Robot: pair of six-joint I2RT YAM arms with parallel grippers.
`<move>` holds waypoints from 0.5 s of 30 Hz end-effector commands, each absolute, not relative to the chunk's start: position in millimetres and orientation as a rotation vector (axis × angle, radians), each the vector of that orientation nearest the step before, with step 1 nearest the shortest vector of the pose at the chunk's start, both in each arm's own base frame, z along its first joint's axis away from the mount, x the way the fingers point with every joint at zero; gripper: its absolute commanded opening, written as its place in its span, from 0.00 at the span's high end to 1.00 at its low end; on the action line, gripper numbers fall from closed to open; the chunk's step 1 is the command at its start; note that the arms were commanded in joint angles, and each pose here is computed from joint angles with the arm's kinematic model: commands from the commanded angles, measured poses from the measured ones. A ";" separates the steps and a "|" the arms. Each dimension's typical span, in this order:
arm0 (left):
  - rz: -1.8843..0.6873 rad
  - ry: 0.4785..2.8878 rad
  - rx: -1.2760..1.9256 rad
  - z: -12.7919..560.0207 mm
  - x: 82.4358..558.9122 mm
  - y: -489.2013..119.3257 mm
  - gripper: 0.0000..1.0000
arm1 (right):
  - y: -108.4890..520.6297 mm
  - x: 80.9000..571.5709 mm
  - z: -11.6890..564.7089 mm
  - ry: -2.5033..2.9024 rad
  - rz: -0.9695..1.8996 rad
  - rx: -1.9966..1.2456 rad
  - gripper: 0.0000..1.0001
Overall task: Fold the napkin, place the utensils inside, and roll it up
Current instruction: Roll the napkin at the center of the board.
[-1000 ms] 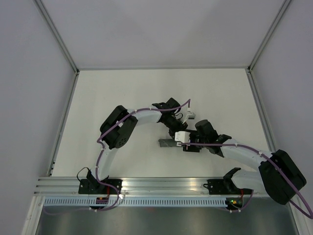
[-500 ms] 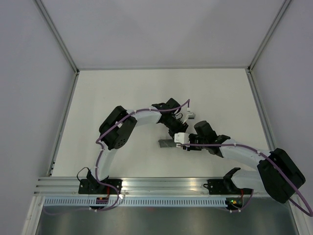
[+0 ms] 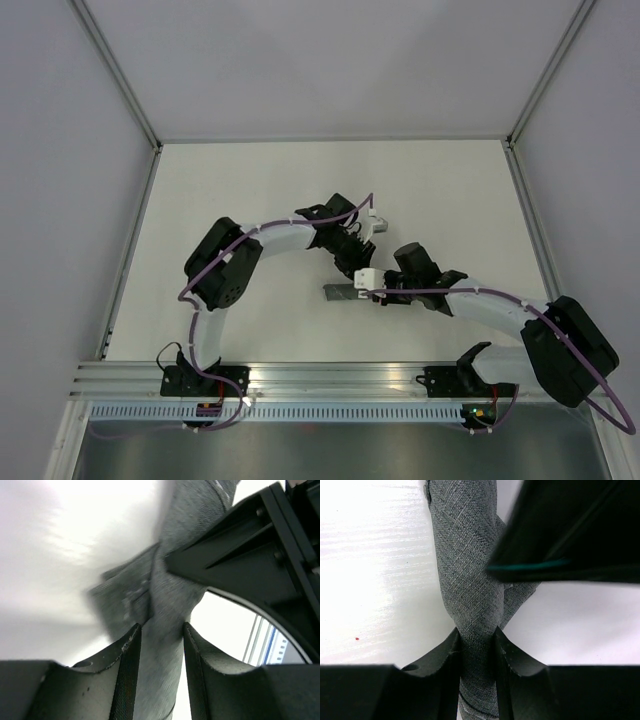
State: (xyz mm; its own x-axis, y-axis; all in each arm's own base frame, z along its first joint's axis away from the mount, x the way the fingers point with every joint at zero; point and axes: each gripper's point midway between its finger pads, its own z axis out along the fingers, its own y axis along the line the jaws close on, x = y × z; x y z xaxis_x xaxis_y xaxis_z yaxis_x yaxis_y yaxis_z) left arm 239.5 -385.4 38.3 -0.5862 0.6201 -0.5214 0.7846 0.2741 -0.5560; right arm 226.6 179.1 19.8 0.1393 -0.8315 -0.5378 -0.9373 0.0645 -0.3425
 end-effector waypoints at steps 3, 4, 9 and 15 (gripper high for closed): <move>-1.137 2.250 1.155 84.2 277.9 -371.3 0.56 | 161.9 199.6 -4.2 1.835 0.273 -1.882 0.71; -1.129 2.247 1.146 85.7 279.7 -368.5 0.56 | 161.8 198.2 -6.2 1.844 0.279 -1.891 0.71; -1.045 2.195 0.986 100.8 297.9 -345.8 0.56 | 165.8 194.3 -4.1 1.874 0.340 -1.920 0.72; -0.868 1.995 0.642 143.6 319.7 -307.9 0.55 | 171.7 193.2 -1.2 1.925 0.416 -1.959 0.72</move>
State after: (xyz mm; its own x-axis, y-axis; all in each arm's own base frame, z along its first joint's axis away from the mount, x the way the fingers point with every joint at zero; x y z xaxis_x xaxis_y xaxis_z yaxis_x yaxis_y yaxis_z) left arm 290.5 -316.1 89.6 -0.6139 0.3484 -0.7083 0.7529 0.5281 -0.3928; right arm 229.5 185.9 19.0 0.0998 -0.8575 -0.5047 -0.9717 0.0252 -0.2349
